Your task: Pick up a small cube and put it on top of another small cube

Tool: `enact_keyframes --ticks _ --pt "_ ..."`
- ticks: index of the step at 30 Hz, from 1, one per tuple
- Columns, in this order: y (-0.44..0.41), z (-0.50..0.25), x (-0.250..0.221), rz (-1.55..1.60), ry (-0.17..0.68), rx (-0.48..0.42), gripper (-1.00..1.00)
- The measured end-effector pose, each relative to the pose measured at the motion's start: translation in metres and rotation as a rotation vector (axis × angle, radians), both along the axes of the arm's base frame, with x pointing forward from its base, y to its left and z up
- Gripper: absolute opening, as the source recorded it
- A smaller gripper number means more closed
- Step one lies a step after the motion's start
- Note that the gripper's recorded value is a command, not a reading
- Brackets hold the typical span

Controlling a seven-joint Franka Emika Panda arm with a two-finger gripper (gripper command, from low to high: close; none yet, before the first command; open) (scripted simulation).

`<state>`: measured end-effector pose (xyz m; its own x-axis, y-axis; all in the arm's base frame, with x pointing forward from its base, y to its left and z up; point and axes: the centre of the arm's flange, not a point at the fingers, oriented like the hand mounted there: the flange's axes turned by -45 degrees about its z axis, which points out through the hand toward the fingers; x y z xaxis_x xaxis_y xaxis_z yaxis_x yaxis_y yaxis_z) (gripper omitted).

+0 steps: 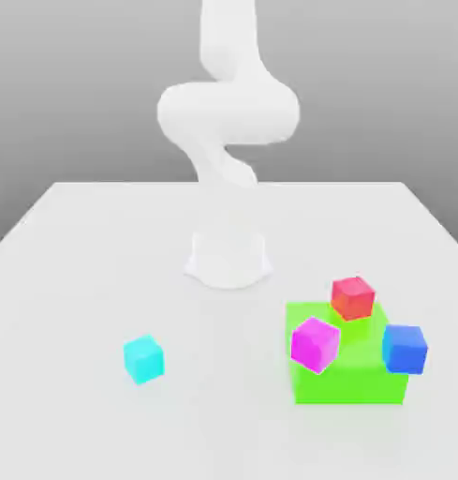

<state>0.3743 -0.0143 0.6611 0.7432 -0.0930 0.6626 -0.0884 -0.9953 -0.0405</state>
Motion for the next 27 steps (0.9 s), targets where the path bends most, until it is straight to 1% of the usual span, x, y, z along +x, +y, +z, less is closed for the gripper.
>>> enact_keyframes --ticks 4,6,9,13,18,20,25,26,27 --pt "-0.032 -0.099 0.035 -0.152 0.137 0.066 0.0" --pt "-0.048 -0.149 0.042 -0.23 0.203 0.099 0.0" --pt "-0.072 -0.224 0.04 -0.351 0.302 0.15 0.0" --pt "-0.099 -0.325 0.014 -0.528 0.439 0.223 0.0" --pt "-0.118 -0.452 -0.058 -0.783 0.63 0.327 0.0" --pt "-0.123 -0.48 -0.07 -0.832 0.654 0.345 0.0" --pt "-0.12 -0.523 -0.073 -0.833 0.664 0.344 0.0" --pt "-0.119 -0.531 -0.074 -0.833 0.664 0.344 -1.0" --pt "-0.119 -0.531 -0.074 -0.833 0.664 0.344 -1.0"
